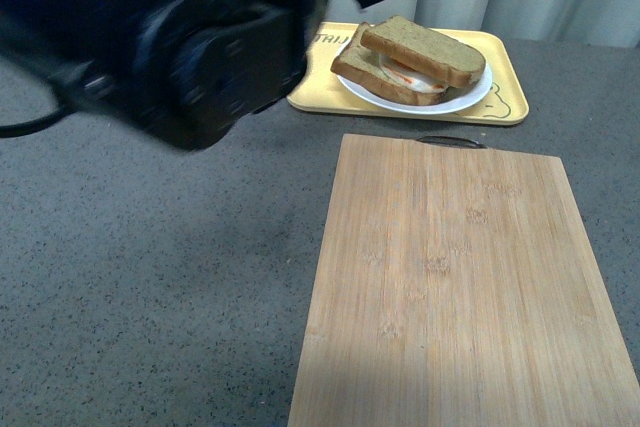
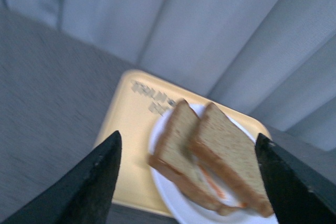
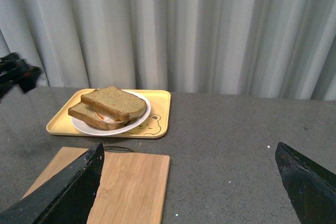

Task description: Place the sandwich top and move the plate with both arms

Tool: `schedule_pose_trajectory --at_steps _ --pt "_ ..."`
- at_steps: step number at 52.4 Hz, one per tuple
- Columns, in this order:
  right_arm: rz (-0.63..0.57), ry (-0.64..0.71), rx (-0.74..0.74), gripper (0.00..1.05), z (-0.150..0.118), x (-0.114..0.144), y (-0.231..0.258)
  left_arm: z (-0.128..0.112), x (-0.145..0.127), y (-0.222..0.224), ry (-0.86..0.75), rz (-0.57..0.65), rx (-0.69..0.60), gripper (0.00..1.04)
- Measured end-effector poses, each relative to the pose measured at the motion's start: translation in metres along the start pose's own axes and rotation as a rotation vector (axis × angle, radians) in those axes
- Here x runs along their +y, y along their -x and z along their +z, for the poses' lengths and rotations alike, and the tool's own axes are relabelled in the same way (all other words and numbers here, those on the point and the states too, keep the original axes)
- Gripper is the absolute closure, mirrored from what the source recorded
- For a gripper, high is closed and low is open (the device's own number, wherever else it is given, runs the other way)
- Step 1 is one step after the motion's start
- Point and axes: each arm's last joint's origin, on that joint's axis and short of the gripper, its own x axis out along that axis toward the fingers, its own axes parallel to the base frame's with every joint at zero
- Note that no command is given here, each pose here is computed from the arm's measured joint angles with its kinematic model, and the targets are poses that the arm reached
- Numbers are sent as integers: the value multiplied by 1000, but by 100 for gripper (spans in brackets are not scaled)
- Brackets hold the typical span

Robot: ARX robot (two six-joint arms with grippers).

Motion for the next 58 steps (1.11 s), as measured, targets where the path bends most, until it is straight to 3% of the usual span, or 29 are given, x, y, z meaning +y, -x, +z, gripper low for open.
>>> schedule_pose_trajectory --at_steps 5,9,20,36,58 --pt "-1 0 0 9 0 0 0 17 31 29 -187 0 -97 44" --pt "-1 0 0 9 0 0 0 40 63 64 -298 20 -147 62" --pt "0 0 0 9 0 0 0 51 111 127 -381 44 -104 101" --pt "0 0 0 9 0 0 0 75 140 195 -391 40 -114 101" --pt "0 0 0 9 0 0 0 77 161 245 -397 20 -99 101"
